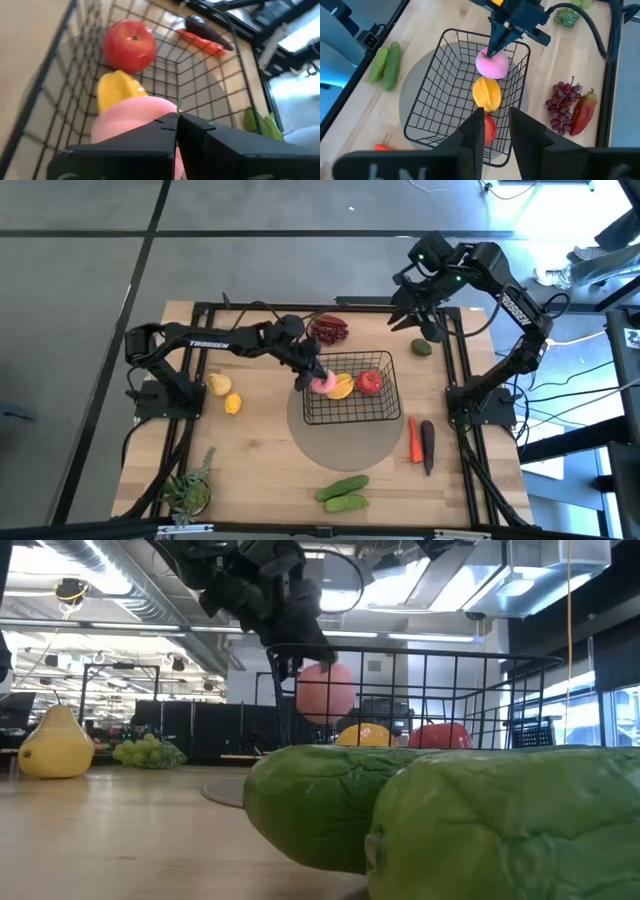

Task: Build produce basket
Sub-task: Put the pink peach into the black wire basket

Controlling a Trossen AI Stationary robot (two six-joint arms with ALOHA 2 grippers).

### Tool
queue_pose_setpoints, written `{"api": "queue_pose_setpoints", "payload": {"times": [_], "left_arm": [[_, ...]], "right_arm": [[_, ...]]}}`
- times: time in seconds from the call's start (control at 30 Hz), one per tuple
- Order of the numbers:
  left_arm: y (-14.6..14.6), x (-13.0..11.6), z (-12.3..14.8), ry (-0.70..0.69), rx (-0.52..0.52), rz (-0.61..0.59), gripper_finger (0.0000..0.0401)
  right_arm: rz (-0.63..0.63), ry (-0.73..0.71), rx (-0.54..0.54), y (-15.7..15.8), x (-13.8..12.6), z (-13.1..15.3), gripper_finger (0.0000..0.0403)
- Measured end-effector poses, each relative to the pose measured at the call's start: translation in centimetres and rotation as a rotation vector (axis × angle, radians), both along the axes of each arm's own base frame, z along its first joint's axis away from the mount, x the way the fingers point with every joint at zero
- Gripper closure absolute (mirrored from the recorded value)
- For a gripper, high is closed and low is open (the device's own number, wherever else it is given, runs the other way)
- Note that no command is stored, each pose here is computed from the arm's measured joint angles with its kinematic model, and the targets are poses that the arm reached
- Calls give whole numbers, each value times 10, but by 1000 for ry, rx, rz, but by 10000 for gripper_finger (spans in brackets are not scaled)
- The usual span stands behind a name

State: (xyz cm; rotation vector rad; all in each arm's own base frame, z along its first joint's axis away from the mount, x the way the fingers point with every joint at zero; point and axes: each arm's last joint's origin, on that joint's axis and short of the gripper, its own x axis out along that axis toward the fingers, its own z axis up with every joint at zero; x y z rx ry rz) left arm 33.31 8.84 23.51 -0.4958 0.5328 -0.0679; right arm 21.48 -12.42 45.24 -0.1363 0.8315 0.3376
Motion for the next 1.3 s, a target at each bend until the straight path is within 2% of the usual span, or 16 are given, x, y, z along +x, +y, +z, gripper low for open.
{"api": "queue_pose_setpoints", "payload": {"times": [0.3, 0.6, 0.93, 1.3], "left_arm": [[5, -4, -7, 101, 24, 145, 401], [6, -4, -9, 117, 47, 183, 401], [7, 5, -29, 168, 41, 183, 401], [8, 4, -29, 175, 72, 213, 397]], "right_arm": [[-4, 7, -18, 0, 0, 0, 320], [29, -4, -47, -1, 0, 0, 320], [38, -7, -54, -1, 0, 0, 320], [38, -7, -54, -1, 0, 0, 320]]}}
